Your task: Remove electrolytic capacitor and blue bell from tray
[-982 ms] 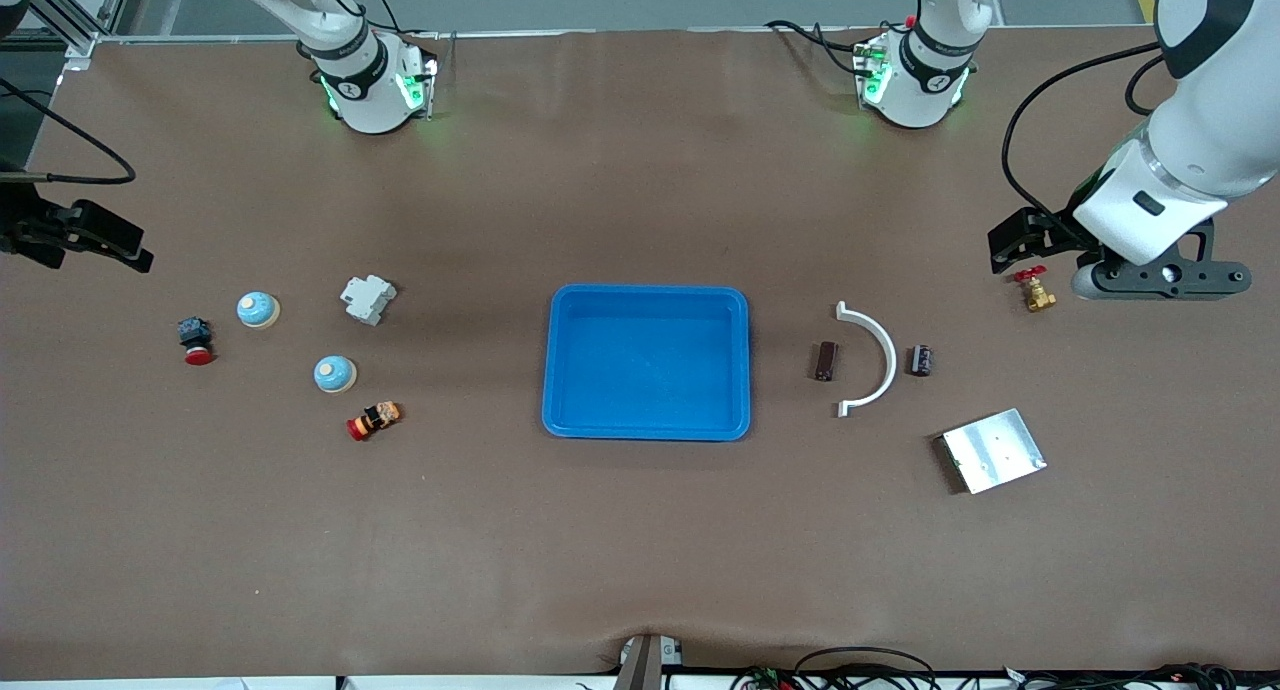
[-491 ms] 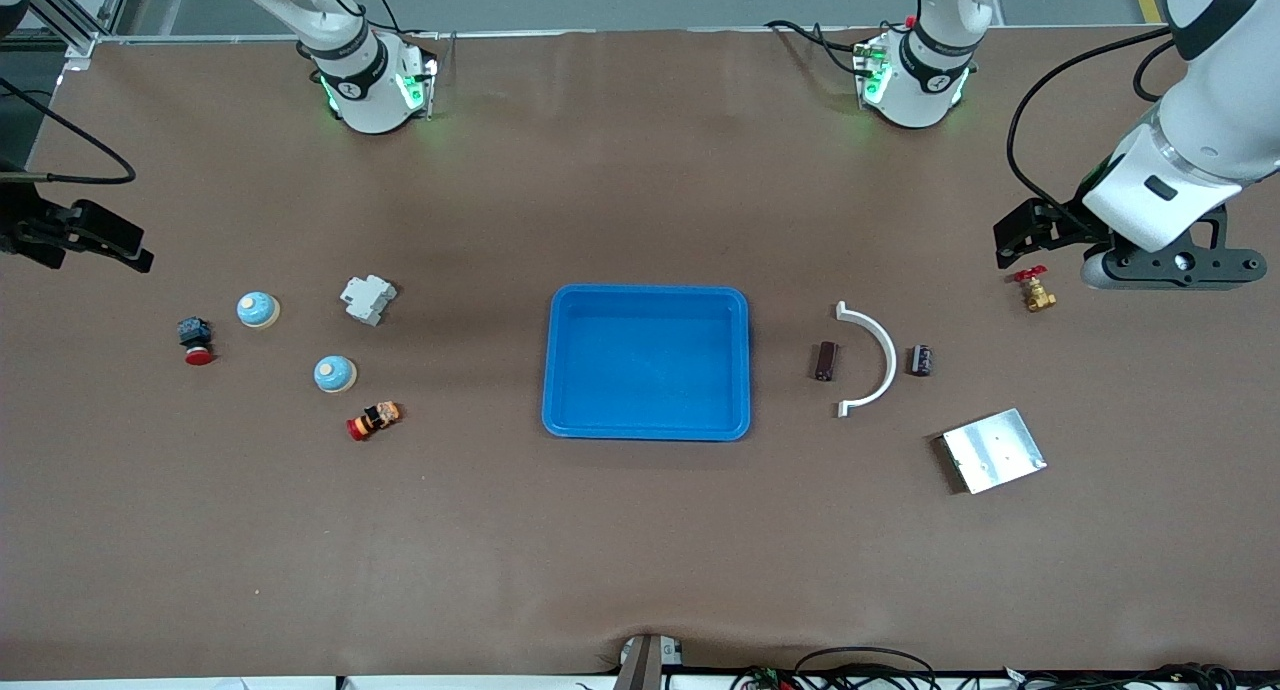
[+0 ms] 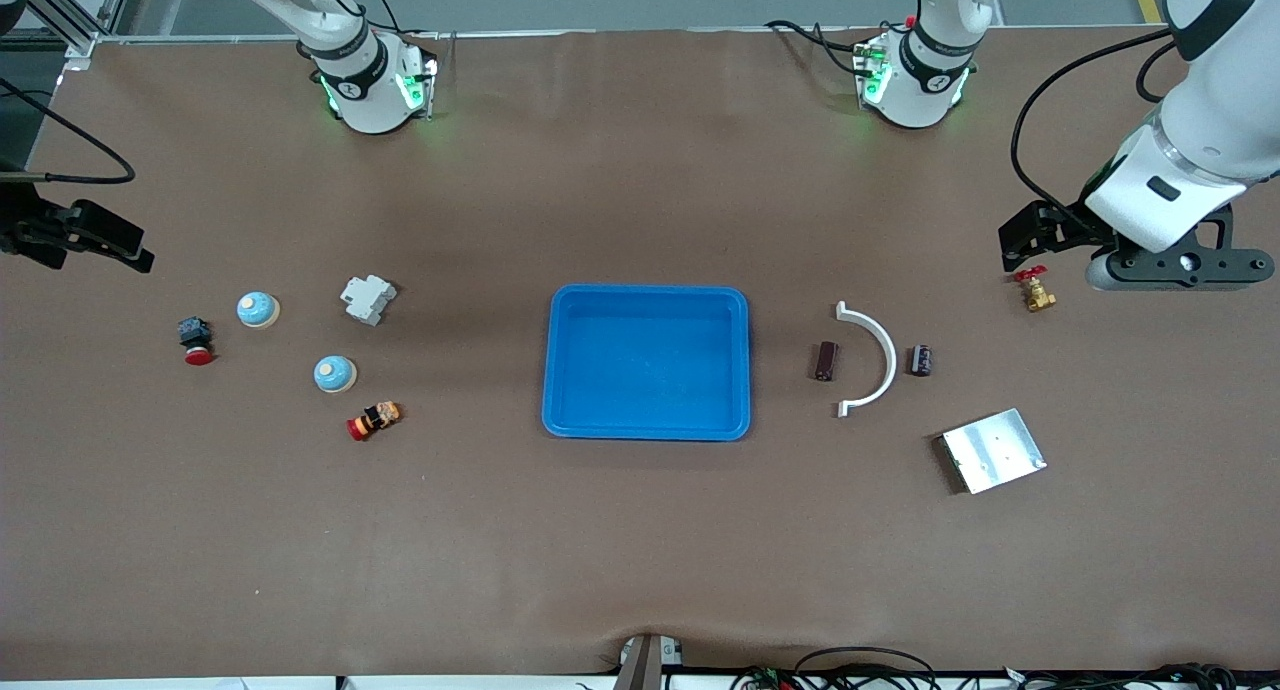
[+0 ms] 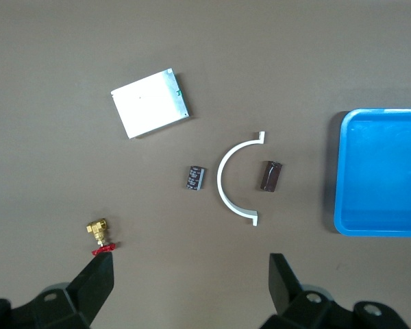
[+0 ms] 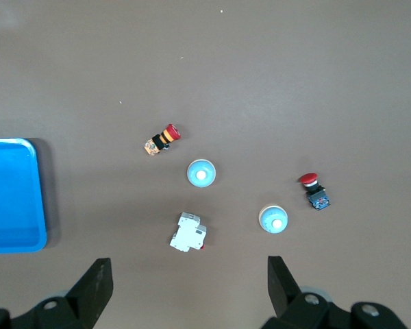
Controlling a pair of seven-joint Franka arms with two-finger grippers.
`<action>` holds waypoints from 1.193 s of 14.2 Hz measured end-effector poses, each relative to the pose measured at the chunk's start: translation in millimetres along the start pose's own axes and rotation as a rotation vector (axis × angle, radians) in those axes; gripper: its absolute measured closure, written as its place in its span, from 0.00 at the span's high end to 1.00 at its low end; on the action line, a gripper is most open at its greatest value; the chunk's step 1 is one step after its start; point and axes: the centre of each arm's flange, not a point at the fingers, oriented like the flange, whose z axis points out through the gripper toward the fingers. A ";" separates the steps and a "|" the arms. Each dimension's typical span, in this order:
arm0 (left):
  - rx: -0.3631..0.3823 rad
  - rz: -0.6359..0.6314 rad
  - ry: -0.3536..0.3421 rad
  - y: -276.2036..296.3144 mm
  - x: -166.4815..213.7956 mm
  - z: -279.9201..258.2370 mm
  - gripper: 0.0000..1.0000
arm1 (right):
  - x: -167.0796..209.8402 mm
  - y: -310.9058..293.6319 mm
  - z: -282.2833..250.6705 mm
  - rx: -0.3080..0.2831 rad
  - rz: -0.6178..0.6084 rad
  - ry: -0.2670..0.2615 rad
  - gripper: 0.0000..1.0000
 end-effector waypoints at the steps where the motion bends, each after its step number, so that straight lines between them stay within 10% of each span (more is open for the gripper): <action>1: 0.000 0.000 0.001 0.1 0.1 -0.1 1.00 | 0.1 -0.2 -0.1 0.005 0.000 0.001 1.00; 17: -0.003 -0.006 0.015 0.2 1.7 -1.4 1.00 | 0.7 16.8 -0.7 0.045 0.037 0.002 1.00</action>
